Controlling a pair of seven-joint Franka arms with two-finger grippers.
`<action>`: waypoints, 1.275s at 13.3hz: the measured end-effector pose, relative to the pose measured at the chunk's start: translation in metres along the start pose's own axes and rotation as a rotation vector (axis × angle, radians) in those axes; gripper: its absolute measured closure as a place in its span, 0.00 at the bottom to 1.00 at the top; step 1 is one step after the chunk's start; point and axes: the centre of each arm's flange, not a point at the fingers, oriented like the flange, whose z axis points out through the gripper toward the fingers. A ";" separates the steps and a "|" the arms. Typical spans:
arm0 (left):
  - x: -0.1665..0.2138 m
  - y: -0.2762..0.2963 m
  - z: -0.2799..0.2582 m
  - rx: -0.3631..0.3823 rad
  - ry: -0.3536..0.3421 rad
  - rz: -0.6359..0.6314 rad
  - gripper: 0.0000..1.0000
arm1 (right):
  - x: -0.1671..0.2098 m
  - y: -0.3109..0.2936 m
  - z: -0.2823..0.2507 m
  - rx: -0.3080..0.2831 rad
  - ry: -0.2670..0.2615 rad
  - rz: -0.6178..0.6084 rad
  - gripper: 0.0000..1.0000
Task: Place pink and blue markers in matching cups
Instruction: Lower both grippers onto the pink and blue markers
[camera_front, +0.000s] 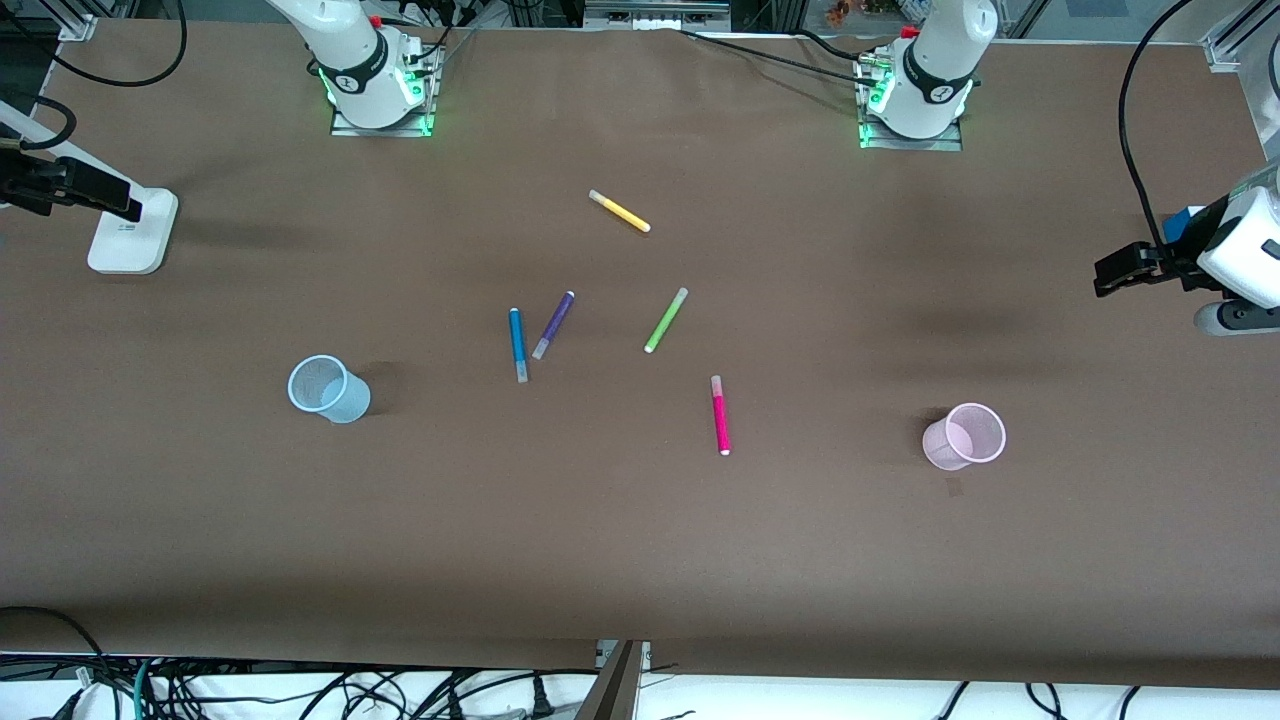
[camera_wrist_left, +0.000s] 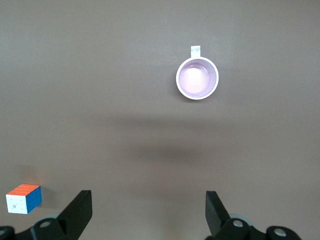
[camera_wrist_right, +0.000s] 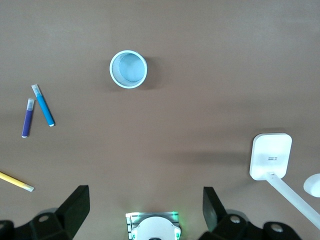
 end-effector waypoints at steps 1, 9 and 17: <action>0.000 0.000 0.001 0.000 -0.001 0.000 0.00 | 0.000 0.000 0.000 0.000 0.000 0.000 0.00; 0.003 0.043 0.016 -0.058 -0.053 -0.003 0.00 | 0.007 -0.011 0.010 0.007 -0.020 -0.019 0.00; 0.021 0.330 0.174 -0.072 0.008 -0.056 0.00 | 0.091 -0.175 0.165 -0.031 -0.101 -0.253 0.00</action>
